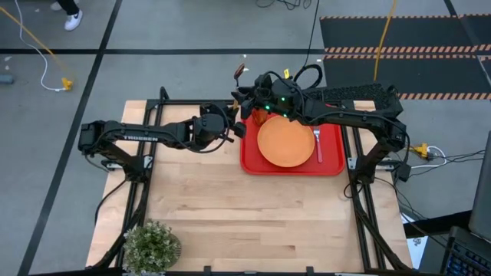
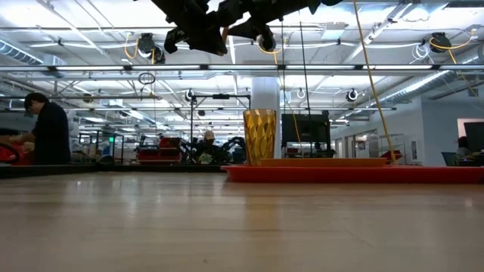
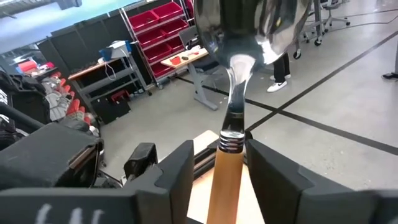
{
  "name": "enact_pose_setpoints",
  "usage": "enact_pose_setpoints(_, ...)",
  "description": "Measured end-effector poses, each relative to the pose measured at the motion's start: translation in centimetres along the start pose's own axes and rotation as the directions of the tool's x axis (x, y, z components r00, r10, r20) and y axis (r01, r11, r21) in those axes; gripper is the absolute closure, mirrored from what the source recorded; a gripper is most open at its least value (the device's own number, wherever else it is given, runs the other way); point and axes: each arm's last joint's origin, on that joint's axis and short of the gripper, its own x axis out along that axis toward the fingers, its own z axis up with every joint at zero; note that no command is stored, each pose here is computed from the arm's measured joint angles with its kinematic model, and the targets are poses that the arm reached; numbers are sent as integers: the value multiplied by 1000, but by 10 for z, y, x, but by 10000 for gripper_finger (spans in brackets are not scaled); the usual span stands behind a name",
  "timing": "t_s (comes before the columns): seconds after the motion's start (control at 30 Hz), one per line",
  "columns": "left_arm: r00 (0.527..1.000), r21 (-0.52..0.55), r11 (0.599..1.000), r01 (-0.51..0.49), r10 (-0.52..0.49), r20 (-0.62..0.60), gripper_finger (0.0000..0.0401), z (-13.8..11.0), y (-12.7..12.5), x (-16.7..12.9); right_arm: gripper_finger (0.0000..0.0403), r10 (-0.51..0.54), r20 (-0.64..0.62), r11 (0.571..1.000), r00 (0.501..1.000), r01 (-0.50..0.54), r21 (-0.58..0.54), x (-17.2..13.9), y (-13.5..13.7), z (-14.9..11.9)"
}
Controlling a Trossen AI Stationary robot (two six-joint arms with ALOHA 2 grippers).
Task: Pick and place plate/cup/fork/spoon on tray
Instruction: Put the yellow spoon on the red tray to the right side of the pink fork
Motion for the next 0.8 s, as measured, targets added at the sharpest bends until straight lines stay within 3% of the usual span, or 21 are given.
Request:
enact_pose_setpoints(0.53, 1000, -13, 1000, 17, -17, -20, 363, -4, -3, -4, 363, 2, -3, 1000, 1000, -2, 0, 0, 0, 0)
enact_pose_setpoints(0.8, 997, -10, 998, 62, -62, -37, 272, -5, -7, -6, 358, -4, -27, 1000, 1000, 4, -1, 0, -1, -2)
